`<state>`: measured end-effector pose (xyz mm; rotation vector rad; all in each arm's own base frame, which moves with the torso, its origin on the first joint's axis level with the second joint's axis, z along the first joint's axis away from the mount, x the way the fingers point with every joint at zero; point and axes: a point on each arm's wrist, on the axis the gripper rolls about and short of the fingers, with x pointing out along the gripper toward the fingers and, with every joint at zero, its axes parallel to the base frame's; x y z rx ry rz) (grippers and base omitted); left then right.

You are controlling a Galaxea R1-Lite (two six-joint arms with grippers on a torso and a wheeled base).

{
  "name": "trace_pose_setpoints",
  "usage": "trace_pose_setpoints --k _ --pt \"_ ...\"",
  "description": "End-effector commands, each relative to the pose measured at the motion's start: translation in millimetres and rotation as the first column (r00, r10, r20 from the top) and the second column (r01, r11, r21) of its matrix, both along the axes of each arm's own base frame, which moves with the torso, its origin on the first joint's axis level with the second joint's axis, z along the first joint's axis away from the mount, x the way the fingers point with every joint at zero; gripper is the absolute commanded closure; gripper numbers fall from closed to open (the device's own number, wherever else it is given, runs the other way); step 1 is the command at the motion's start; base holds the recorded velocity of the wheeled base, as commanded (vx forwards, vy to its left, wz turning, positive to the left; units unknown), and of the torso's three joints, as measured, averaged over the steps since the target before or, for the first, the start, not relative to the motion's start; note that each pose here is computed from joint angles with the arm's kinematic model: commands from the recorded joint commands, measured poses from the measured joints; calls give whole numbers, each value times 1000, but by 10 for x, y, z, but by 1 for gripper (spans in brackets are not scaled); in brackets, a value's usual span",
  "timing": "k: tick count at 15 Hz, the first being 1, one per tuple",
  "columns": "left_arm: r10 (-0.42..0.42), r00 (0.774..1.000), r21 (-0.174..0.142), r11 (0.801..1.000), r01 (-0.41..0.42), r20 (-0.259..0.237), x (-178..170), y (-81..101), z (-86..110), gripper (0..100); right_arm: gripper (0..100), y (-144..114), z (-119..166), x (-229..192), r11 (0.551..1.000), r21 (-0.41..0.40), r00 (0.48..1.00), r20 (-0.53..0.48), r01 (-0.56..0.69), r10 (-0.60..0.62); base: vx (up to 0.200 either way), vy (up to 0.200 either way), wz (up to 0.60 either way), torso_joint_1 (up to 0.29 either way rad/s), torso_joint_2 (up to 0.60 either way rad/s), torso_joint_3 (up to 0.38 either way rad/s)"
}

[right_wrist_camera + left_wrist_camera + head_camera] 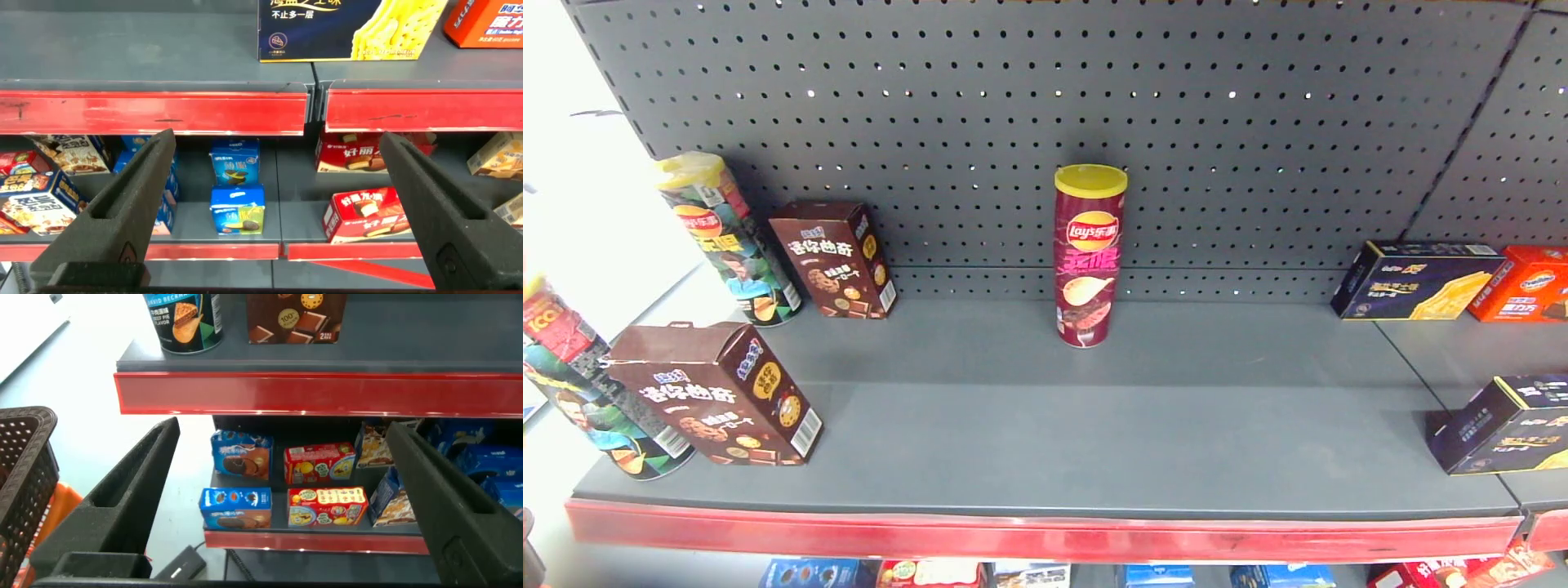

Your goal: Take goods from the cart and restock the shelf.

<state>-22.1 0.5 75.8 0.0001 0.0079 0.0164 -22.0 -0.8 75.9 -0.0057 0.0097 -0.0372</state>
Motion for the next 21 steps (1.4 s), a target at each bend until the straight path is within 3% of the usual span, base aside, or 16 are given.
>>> trace_pose_setpoints --k 1,3,15,21 --pt "0 1000 0 1000 0 -1 1 0 1 0 0 0 1 1 1000 -1 1000 -1 0 0 0 0 0 0 0 0" --pt "0 1000 0 1000 0 -1 1 0 1 0 0 0 1 1 1000 1 1000 -1 0 0 0 0 0 0 0 0" --pt "-3 1000 2 1000 3 -1 1 -1 1 0 0 -1 1 1 1000 -2 1000 -1 3 -3 0 0 600 4 2 3" --pt "-4 1000 3 1000 4 -1 1 -1 1 0 0 -1 1 1 1000 2 1000 -1 3 -3 0 0 0 0 0 0"
